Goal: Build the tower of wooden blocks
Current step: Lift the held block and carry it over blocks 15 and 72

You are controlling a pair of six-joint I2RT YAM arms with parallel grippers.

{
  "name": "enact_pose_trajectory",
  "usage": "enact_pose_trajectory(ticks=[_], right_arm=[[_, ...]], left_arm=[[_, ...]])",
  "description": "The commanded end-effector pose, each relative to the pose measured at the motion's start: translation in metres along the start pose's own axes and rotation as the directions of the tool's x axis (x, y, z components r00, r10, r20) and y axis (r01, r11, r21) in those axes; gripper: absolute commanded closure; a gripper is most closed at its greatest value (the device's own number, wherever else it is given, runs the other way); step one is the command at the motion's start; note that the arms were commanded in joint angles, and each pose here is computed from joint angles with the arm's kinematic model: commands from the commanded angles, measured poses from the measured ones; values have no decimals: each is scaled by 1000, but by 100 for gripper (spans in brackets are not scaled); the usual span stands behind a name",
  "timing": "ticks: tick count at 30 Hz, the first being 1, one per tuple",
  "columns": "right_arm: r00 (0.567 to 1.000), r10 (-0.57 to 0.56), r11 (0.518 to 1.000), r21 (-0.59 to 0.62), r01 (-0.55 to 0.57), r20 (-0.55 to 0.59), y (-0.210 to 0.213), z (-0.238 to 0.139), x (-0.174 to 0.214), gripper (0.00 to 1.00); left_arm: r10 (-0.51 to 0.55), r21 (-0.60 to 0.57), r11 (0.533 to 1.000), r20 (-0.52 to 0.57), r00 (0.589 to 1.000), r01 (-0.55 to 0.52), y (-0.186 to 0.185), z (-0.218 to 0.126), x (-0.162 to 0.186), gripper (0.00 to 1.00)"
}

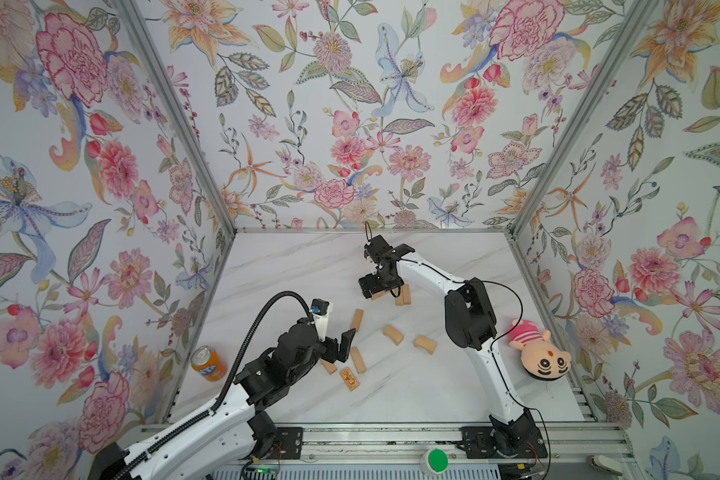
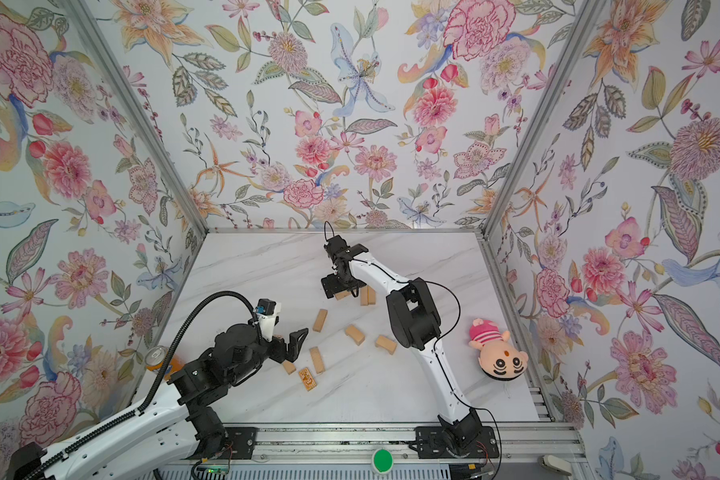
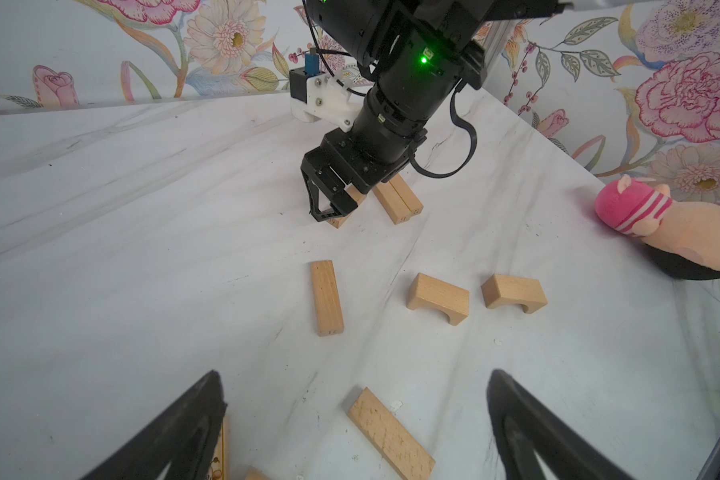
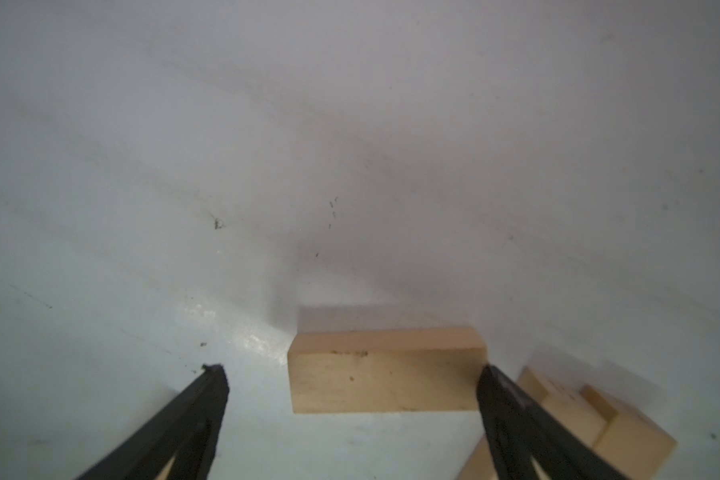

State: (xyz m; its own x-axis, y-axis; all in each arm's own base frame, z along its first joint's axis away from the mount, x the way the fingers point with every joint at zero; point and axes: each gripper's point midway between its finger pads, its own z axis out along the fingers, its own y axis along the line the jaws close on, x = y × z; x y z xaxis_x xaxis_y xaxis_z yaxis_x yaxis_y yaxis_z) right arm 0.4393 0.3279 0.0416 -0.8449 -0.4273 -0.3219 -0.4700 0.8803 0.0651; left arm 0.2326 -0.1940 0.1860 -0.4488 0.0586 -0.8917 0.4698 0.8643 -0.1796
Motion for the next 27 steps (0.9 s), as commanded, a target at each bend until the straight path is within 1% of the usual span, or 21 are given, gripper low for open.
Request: enact_pose_trajectory(ticks=[1, 16, 24, 27], right_arm=[[999, -5, 1000, 22, 5, -34, -9, 12, 5, 4], [999, -4, 1000, 19, 5, -50, -9, 18, 10, 5], [998, -1, 1000, 29, 2, -61, -10, 16, 13, 11], [998, 6, 999, 40, -4, -65, -11, 15, 14, 15]], left_arm=[[3, -9, 1000, -14, 1000, -3, 1, -1, 6, 1], [5, -13, 1000, -12, 1000, -5, 1, -1, 5, 1], [8, -18, 1000, -3, 1000, -8, 2, -1, 2, 1], [10, -15, 1000, 1, 1000, -10, 1, -2, 2, 1]])
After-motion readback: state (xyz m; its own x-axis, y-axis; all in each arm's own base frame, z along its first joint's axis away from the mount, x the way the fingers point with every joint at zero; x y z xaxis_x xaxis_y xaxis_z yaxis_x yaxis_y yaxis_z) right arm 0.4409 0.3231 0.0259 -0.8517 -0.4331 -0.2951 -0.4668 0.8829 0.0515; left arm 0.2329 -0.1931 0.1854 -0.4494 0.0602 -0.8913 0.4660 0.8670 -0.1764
